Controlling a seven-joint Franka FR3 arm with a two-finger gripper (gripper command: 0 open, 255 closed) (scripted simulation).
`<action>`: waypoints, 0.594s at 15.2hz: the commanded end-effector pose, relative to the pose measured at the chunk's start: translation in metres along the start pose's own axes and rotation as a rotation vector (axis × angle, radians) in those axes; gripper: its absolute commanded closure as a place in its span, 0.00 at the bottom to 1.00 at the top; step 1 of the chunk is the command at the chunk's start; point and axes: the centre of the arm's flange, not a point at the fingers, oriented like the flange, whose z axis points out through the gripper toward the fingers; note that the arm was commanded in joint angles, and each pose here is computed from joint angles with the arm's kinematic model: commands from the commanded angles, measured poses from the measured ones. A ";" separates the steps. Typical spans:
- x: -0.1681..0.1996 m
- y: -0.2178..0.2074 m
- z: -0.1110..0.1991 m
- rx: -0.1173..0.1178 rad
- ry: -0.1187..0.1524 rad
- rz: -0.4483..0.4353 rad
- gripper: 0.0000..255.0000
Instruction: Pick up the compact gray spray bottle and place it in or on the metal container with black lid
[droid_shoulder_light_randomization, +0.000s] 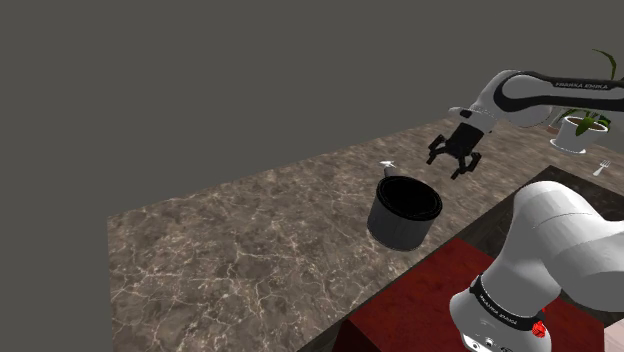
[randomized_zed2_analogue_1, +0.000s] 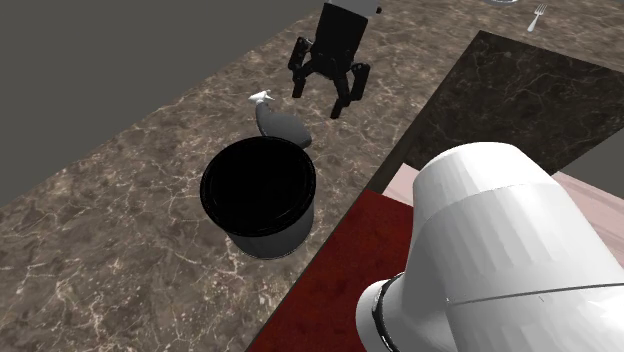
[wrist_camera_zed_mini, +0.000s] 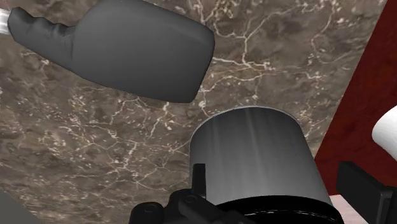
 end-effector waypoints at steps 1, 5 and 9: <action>-0.013 0.006 0.012 0.018 0.015 -0.043 0.00; -0.013 0.005 0.033 0.018 0.015 -0.043 0.00; -0.013 0.005 0.047 0.018 0.015 -0.043 0.00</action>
